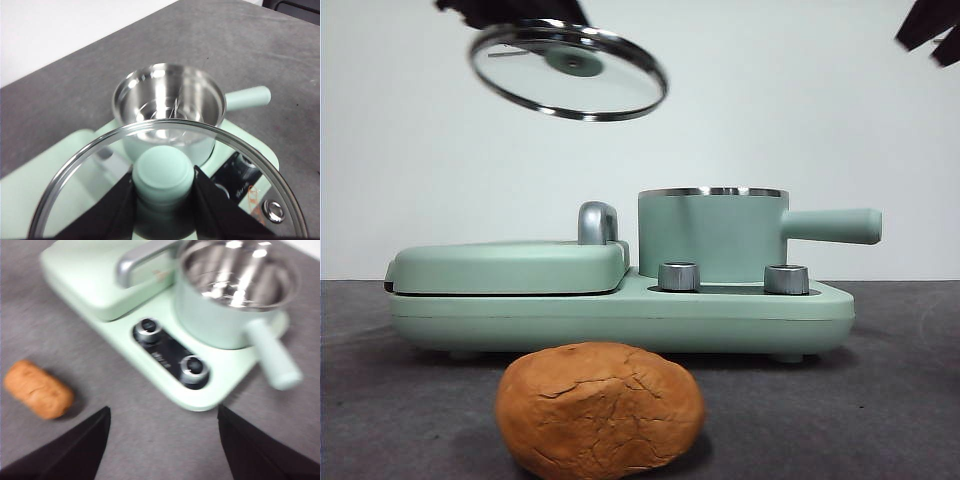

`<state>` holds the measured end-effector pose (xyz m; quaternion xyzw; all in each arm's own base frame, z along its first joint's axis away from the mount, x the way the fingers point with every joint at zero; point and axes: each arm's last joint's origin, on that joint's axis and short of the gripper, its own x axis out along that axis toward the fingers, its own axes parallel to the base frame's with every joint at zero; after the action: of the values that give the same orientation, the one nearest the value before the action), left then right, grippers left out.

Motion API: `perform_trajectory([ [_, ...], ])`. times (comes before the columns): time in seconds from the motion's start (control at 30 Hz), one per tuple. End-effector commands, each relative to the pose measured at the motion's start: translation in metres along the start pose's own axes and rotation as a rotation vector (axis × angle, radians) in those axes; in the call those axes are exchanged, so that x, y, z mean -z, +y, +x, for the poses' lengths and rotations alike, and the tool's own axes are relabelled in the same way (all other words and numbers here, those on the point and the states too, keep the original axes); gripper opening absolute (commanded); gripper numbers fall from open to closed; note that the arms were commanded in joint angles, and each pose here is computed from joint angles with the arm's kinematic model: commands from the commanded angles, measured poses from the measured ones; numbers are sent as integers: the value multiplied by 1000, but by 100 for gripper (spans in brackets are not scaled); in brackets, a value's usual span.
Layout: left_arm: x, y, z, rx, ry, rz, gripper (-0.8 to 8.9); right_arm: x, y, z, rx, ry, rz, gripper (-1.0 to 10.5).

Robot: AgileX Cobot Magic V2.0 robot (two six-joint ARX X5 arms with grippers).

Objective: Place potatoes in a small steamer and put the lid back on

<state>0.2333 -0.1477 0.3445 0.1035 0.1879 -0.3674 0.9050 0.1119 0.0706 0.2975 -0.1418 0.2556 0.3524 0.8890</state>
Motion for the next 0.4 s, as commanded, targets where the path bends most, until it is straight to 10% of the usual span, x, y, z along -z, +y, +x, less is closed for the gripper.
perform_trajectory([
  [0.03,0,1,-15,-28,-51,-34,15,-6,5,9,-72,11,-66,362],
  [0.4,4,7,-39,-78,-72,-64,15,-13,38,73,-286,139,-228,413],
])
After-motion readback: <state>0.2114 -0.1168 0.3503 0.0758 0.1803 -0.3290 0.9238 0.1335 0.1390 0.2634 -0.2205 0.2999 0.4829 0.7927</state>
